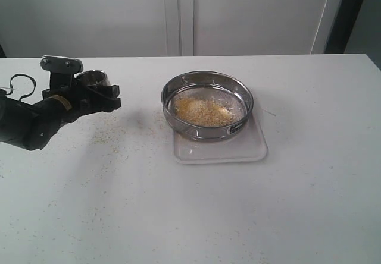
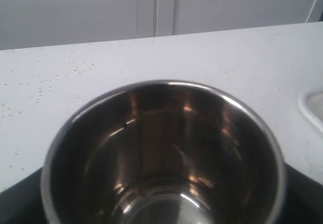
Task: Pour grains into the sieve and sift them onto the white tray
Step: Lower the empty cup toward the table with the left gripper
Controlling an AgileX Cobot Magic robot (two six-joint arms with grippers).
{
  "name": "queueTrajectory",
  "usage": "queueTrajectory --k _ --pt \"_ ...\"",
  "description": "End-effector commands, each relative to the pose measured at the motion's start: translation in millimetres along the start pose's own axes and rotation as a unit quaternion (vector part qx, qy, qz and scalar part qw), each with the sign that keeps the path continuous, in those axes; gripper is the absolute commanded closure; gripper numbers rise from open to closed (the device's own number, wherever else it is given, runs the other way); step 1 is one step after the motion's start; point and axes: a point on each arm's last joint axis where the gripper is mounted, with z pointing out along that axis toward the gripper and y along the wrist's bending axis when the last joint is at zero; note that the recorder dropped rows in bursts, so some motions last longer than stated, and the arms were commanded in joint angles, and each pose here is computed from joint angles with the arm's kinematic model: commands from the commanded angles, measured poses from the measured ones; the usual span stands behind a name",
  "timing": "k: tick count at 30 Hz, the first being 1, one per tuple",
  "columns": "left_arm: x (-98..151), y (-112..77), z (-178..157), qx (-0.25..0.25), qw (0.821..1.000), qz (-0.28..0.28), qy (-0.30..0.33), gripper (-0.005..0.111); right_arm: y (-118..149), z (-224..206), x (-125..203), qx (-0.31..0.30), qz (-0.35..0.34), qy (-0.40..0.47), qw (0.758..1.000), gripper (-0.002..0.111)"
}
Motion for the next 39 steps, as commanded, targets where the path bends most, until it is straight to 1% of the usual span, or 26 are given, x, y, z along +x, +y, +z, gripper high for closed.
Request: queueTrajectory --k 1,8,15,29,36,37,39 --pt "8 2.4 1 -0.005 1.000 0.001 -0.003 0.107 -1 0 0 0.005 0.001 -0.008 1.000 0.108" --pt "20 4.6 4 -0.012 1.000 0.001 0.013 0.107 -1 0 0 0.005 0.001 -0.008 1.000 0.108" --pt "20 4.8 4 -0.014 1.000 0.016 0.011 0.107 -1 0 0 0.005 0.001 -0.008 1.000 0.108" --pt "20 4.9 4 -0.014 1.000 0.016 0.012 0.107 -1 0 0 0.005 0.001 -0.008 1.000 0.108" --pt "20 4.7 4 -0.012 1.000 0.026 0.013 0.106 -1 0 0 0.005 0.001 -0.008 1.000 0.108" --pt "20 4.6 4 -0.012 0.999 0.027 0.013 0.105 -1 0 0 0.005 0.001 -0.008 1.000 0.108" --pt "20 4.6 4 -0.012 0.999 0.027 0.013 0.097 -1 0 0 0.005 0.001 -0.008 1.000 0.108"
